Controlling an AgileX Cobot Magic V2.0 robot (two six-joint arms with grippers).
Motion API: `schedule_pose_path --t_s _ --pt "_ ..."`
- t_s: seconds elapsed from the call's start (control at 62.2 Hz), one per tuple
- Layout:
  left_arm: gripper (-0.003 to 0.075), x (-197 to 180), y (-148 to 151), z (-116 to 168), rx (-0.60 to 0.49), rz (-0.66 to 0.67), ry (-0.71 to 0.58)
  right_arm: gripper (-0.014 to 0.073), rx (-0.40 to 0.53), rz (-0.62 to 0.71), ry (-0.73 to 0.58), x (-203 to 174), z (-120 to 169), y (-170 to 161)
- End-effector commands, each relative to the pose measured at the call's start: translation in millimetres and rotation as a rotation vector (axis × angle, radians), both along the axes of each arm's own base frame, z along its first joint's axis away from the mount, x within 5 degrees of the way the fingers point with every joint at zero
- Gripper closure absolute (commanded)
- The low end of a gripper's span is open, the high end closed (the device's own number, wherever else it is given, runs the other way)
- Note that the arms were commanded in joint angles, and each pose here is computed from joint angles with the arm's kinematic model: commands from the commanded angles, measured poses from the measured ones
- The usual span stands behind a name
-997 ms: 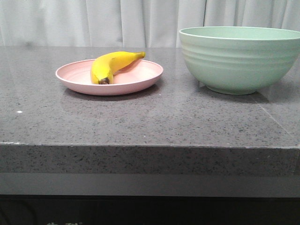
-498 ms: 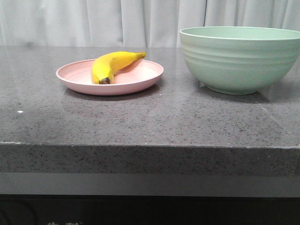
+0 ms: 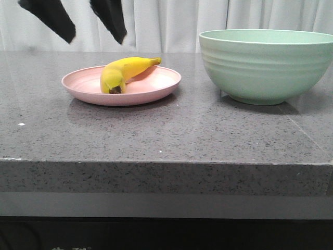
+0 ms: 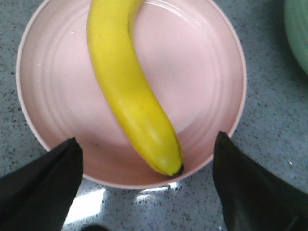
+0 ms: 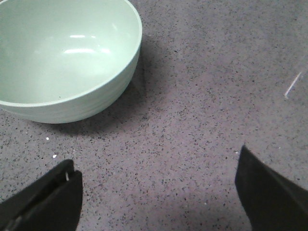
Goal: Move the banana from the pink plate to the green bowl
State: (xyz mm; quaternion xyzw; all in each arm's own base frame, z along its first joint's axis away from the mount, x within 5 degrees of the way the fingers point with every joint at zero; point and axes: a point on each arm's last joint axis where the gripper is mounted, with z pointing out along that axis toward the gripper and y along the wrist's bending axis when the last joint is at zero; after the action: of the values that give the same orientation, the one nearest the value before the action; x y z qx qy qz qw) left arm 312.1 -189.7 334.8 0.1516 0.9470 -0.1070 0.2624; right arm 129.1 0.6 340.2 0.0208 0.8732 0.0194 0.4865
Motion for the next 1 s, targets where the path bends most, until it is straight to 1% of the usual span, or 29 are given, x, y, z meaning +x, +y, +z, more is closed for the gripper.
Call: schedule_pose_path --t_s 0.0,0.161,0.289,0.514,0.675,0.836,0.981 --pt "0.0182 9 -8 16 -0.042 0.031 -0.035 -0.0059 -0.009 0.005 -0.086 4 14 0" --pt "0.0183 29 -19 0 -0.009 0.057 0.028 -0.0059 -0.009 0.005 -0.086 4 14 0" --pt "0.0183 42 -25 -11 0.013 0.08 0.042 -0.0059 -0.009 0.005 -0.086 4 14 0" --pt "0.0183 51 -29 -28 0.042 0.086 0.06 -0.0059 -0.009 0.005 -0.086 4 14 0" --pt "0.0188 53 -29 -30 0.039 0.087 0.056 -0.0059 -0.009 0.005 -0.086 4 14 0" --pt "0.0244 57 -29 -28 0.033 0.093 0.013 -0.0059 -0.009 0.005 -0.085 4 14 0" --pt "0.0248 59 -27 -30 0.044 0.11 0.008 -0.0059 -0.009 0.005 -0.084 4 14 0"
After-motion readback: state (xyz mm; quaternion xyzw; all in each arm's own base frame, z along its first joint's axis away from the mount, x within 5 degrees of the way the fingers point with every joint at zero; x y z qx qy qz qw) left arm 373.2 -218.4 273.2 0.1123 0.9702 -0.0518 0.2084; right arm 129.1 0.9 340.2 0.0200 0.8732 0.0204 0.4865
